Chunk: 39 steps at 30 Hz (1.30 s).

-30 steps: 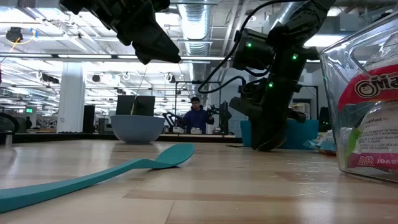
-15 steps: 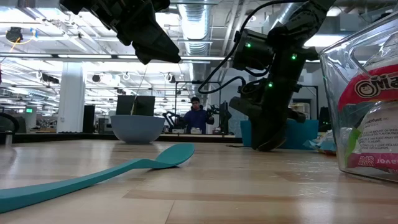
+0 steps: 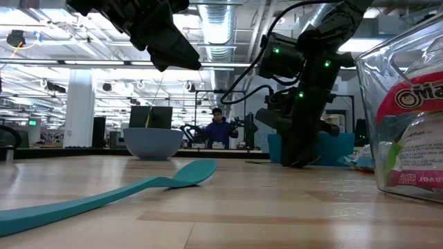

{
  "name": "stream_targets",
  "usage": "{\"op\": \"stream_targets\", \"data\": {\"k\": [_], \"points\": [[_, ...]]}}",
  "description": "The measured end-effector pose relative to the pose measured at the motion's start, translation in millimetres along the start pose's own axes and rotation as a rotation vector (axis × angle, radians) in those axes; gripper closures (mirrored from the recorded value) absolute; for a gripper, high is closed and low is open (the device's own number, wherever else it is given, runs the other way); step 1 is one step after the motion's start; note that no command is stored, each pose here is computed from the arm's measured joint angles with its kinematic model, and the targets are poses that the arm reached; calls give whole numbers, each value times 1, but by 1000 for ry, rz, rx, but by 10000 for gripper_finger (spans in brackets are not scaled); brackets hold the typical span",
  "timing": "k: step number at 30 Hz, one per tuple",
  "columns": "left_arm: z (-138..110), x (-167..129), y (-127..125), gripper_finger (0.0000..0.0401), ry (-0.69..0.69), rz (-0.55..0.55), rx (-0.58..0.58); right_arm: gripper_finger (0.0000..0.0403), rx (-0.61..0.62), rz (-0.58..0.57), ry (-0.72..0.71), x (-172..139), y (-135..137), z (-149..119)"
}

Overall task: Pick & Place Food Item
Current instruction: Put the black spoon into the green bin

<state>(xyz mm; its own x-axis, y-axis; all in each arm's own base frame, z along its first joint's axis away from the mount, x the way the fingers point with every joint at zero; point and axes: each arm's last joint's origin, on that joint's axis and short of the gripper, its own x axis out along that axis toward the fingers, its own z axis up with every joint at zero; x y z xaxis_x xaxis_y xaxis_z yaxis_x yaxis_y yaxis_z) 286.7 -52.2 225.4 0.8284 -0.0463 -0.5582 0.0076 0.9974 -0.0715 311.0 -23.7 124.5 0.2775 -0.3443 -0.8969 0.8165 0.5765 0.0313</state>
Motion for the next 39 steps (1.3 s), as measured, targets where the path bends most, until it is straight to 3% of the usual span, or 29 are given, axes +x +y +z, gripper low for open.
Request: {"op": "stream_targets", "data": {"k": [23,39], "points": [[0,0,0,290,0,2,0,393,-93,-26,-8,-2,0,-1],[1,-1,6,290,-36,190,-82,394,-202,-78,-146,-27,28,-3]]}}
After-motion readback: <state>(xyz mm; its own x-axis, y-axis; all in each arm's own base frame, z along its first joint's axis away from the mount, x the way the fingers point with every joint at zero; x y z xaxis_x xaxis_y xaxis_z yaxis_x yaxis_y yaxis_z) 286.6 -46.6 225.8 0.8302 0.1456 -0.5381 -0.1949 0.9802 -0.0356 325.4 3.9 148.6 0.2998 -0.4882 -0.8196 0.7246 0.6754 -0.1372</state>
